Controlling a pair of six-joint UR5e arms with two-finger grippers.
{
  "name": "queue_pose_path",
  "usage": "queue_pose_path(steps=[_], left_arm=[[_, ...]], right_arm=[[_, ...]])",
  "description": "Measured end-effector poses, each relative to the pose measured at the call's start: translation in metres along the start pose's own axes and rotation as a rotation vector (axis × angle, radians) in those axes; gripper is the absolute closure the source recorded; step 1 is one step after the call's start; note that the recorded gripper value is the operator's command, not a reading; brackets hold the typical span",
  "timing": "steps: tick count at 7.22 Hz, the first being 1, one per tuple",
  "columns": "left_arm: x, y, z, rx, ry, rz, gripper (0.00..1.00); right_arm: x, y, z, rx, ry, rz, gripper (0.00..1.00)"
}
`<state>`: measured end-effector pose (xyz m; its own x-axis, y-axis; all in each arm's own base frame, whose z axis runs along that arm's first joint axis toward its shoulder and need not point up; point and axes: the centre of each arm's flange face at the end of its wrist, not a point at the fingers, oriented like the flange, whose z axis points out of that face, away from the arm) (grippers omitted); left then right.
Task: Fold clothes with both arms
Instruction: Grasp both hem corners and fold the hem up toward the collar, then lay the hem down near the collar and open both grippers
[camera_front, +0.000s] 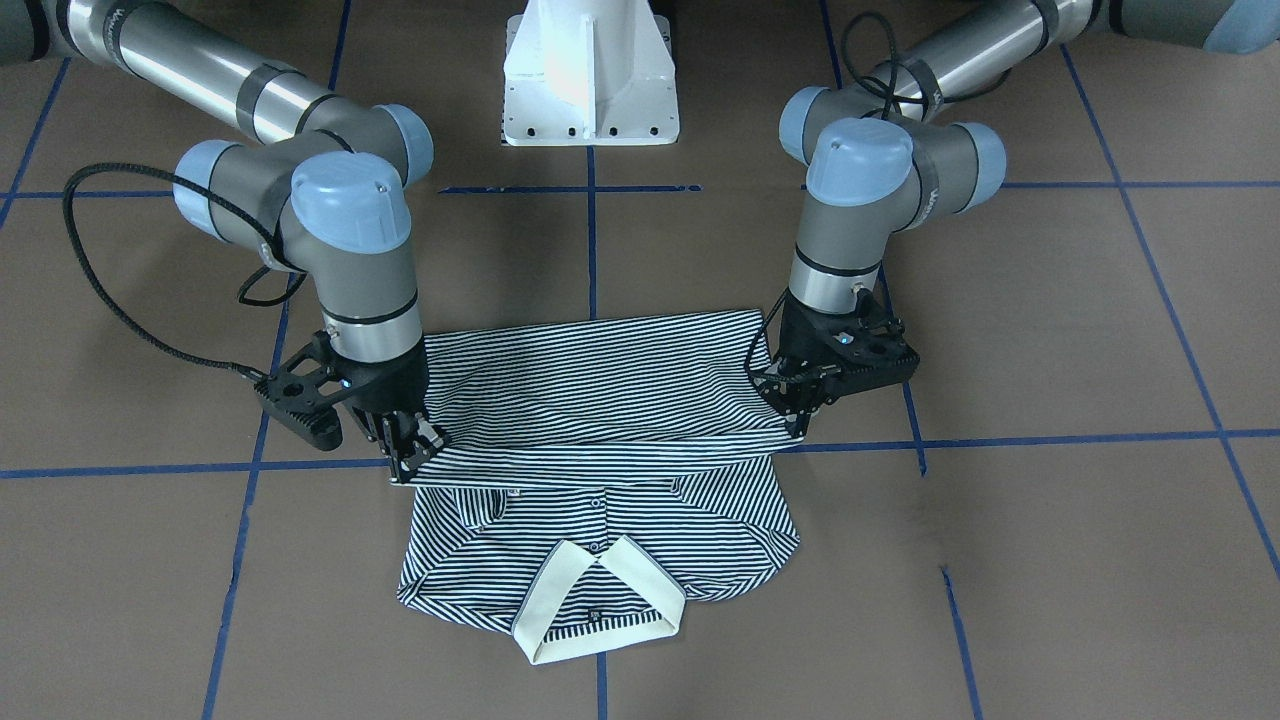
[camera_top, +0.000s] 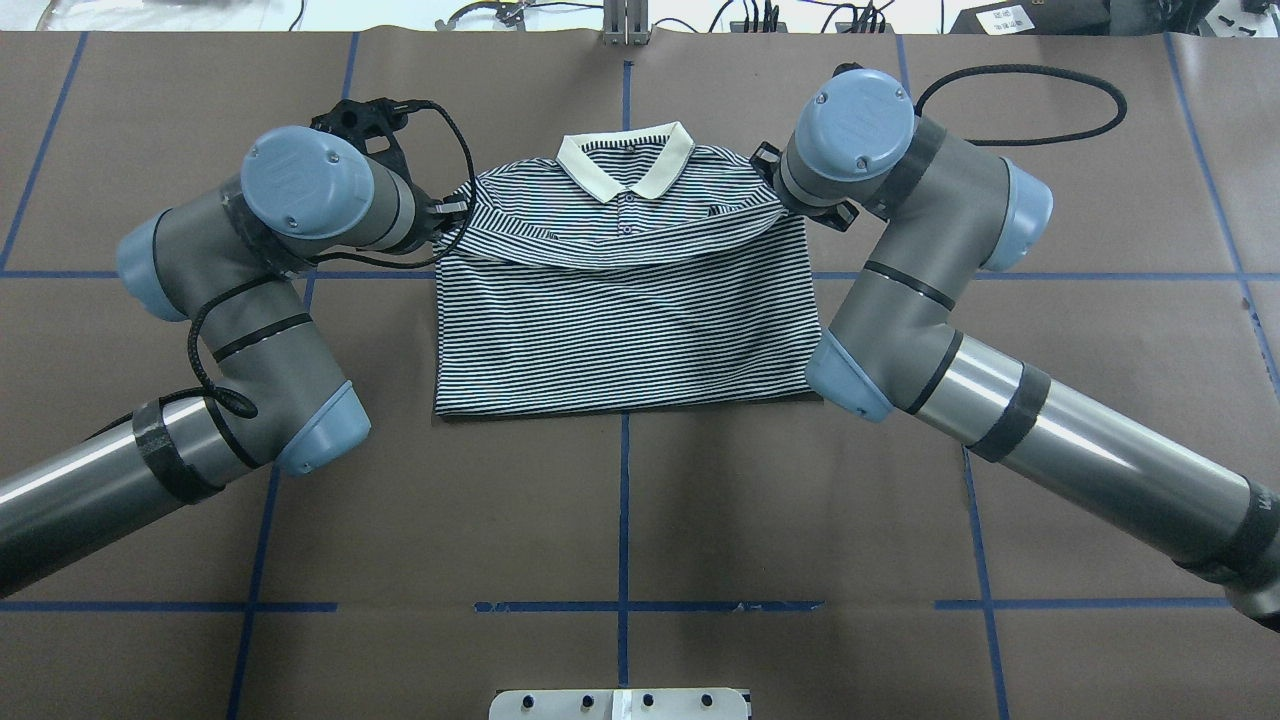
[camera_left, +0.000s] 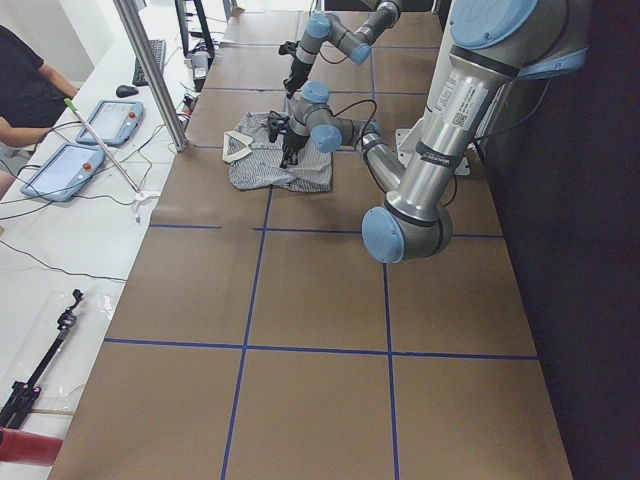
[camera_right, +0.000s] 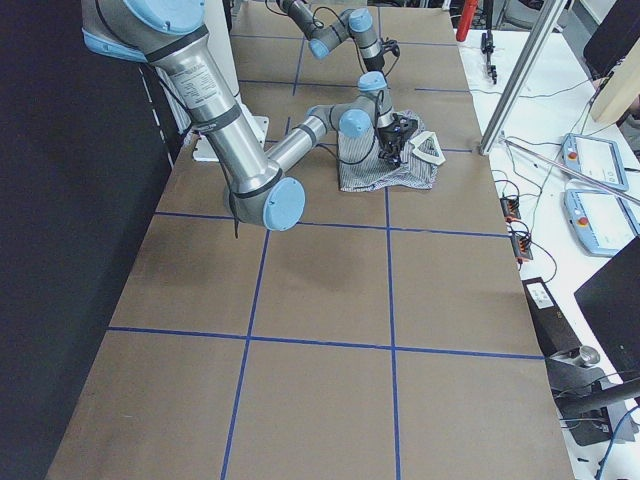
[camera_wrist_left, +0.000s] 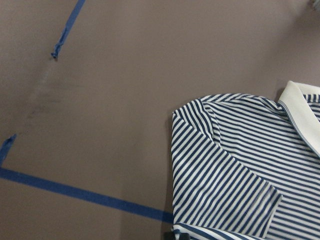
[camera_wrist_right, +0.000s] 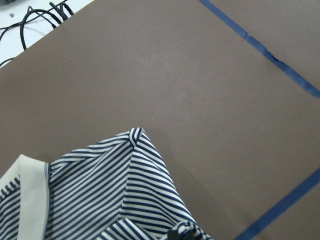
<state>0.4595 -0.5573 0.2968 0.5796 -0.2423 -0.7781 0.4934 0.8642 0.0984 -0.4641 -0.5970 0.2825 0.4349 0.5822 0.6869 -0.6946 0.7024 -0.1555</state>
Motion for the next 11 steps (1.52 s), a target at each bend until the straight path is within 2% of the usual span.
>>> queue_pose_path(steps=[3,6,8,11], left_arm=[[-0.008,-0.016,0.03,0.032,0.015,0.004,1.0],[-0.008,-0.026,0.042,0.047,0.036,0.013,1.0],[0.001,-0.03,0.034,0.053,0.058,0.013,1.0],[0.016,-0.029,-0.002,0.064,0.114,0.018,1.0]], right_arm=[[-0.026,-0.019,0.032,-0.004,0.001,-0.005,1.0],[-0.035,-0.025,0.043,-0.001,0.02,-0.029,1.0],[-0.032,-0.023,0.029,-0.012,-0.01,-0.035,1.0],[0.023,-0.018,-0.014,-0.078,-0.081,-0.063,1.0]])
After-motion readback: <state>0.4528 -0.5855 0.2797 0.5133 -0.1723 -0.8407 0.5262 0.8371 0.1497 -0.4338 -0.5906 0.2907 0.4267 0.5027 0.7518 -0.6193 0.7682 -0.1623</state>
